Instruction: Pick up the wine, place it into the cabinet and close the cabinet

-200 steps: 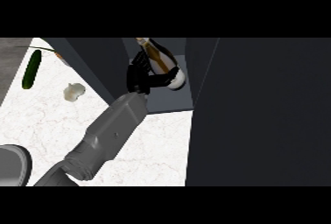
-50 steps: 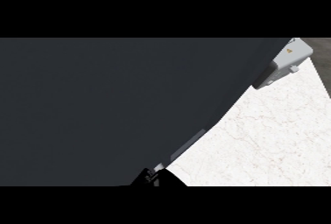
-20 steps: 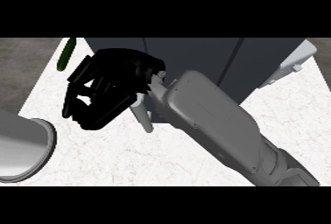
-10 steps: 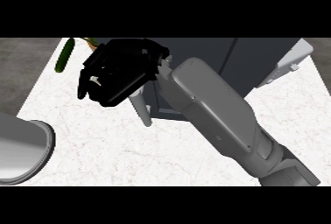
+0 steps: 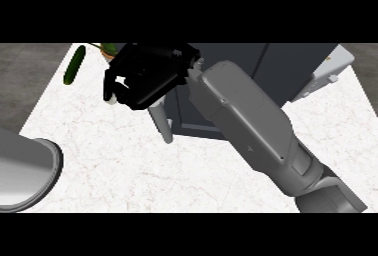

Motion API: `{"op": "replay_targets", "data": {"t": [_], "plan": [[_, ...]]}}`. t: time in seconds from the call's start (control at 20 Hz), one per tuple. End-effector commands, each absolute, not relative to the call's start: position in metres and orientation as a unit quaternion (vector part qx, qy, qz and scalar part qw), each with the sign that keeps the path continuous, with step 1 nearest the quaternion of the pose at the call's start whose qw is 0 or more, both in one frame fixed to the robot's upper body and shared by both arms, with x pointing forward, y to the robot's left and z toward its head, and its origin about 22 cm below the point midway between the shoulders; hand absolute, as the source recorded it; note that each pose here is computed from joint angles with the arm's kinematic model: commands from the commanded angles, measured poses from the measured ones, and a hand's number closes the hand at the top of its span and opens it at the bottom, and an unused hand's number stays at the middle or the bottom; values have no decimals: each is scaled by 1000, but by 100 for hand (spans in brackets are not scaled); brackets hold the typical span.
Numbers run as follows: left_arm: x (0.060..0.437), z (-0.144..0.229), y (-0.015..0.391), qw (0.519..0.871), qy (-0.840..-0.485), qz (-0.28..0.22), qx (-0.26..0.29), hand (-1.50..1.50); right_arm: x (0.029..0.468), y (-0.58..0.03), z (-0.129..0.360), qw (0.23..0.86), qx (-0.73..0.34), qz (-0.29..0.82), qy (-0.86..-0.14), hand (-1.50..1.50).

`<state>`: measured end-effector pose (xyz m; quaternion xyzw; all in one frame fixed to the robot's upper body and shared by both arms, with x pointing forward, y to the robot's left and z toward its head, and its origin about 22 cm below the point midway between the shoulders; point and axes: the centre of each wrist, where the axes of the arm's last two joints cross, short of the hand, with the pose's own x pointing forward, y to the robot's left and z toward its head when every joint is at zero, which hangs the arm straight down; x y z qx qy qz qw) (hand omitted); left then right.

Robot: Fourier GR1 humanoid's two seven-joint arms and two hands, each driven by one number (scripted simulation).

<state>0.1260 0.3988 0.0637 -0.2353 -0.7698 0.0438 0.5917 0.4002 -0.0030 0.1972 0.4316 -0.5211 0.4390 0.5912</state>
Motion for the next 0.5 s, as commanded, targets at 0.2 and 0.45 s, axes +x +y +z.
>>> {"op": "replay_targets", "data": {"t": [0.2,0.45], "plan": [[135,73,425,570,-804,45,-161,-150,439,-80,221,620,333,312,-639,150],[137,78,418,574,-800,31,-173,-150,441,-85,202,623,325,312,-640,150]]}}
